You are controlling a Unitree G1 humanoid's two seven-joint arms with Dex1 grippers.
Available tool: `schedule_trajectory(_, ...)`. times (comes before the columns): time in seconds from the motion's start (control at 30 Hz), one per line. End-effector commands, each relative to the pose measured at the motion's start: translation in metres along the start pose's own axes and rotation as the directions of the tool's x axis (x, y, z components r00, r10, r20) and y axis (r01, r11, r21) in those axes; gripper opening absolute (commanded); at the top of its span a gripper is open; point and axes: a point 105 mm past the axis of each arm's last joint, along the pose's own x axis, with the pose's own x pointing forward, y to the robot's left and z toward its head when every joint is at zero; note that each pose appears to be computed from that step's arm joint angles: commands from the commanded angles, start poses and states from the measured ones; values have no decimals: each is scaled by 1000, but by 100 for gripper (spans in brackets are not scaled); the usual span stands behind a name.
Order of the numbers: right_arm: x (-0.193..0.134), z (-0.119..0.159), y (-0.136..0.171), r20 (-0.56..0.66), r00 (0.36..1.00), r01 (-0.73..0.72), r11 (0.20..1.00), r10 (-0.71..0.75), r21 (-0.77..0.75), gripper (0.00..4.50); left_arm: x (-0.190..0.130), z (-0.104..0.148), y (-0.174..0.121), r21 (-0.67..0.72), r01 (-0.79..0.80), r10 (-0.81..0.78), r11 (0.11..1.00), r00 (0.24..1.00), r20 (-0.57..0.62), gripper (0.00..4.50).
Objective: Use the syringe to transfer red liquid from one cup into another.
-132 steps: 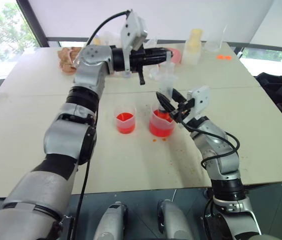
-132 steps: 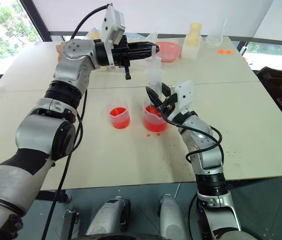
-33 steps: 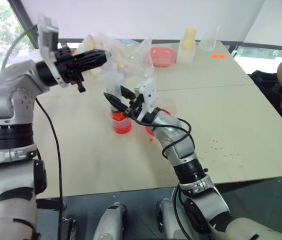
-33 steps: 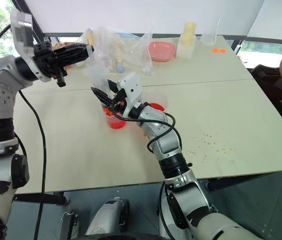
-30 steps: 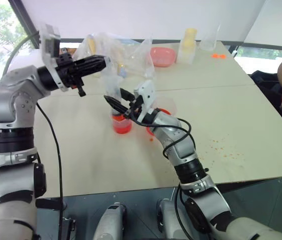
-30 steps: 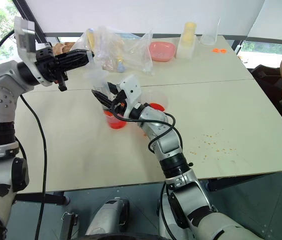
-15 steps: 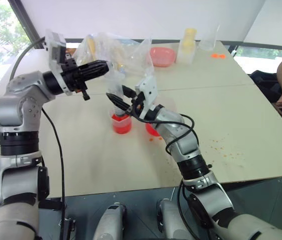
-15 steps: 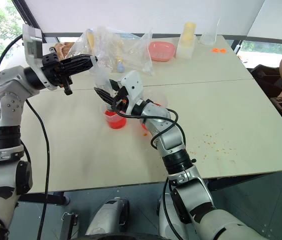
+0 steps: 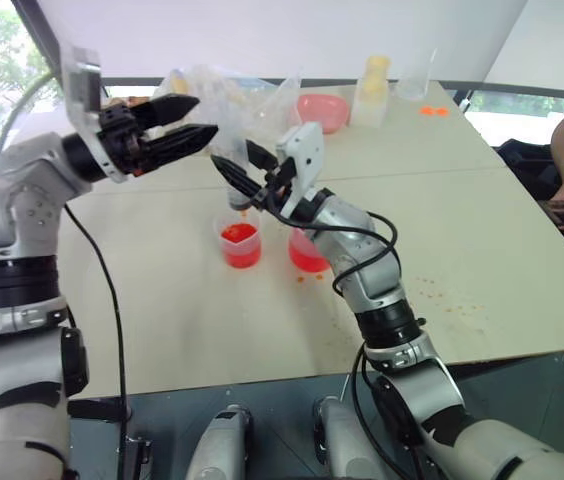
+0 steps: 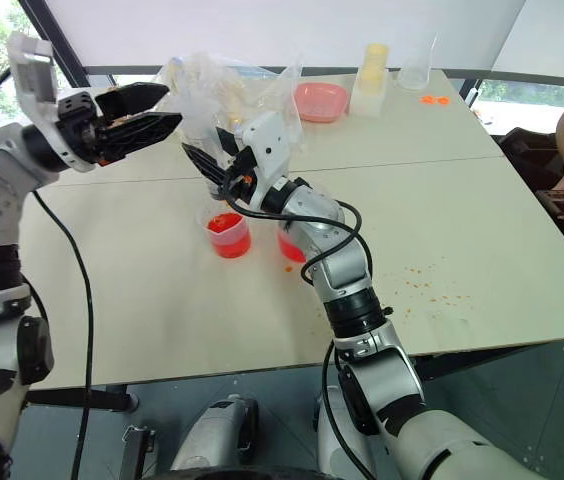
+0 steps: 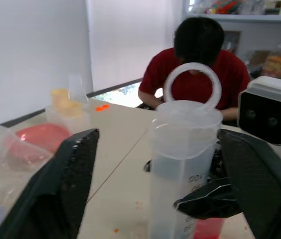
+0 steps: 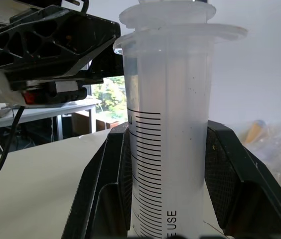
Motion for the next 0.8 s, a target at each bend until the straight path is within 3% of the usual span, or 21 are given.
schedule_trajectory(0.03, 9, 49, 7, 171, 985, -23, 999, 18, 26, 143, -14, 10, 1, -25, -42, 43, 999, 999, 28, 405)
schedule_trajectory(0.2, -10, 70, -46, 148, 976, 123, 965, -159, 231, 143, -17, -10, -28, -43, 50, -53, 998, 996, -68, 405)
schedule_trajectory(0.33, -61, 113, -106, 68, 946, 268, 881, -318, 389, 143, -18, -31, -68, -81, 192, -204, 978, 962, -181, 405)
schedule_trajectory(0.5, -129, 131, -153, -146, 856, 512, 769, -496, 383, 143, -7, -73, -94, -63, 201, -211, 977, 932, -295, 405)
schedule_trajectory(0.6, -165, 114, -169, -360, 746, 664, 663, -560, 345, 143, 7, -83, -107, -46, 232, -236, 972, 930, -281, 405)
schedule_trajectory(0.7, -194, 77, -163, -603, 627, 749, 594, -494, 293, 143, 15, -90, -122, -67, 284, -292, 956, 920, -261, 405)
schedule_trajectory(0.8, -219, 44, -154, -742, 526, 791, 561, -416, 247, 143, 12, -102, -128, -62, 323, -326, 945, 897, -300, 405)
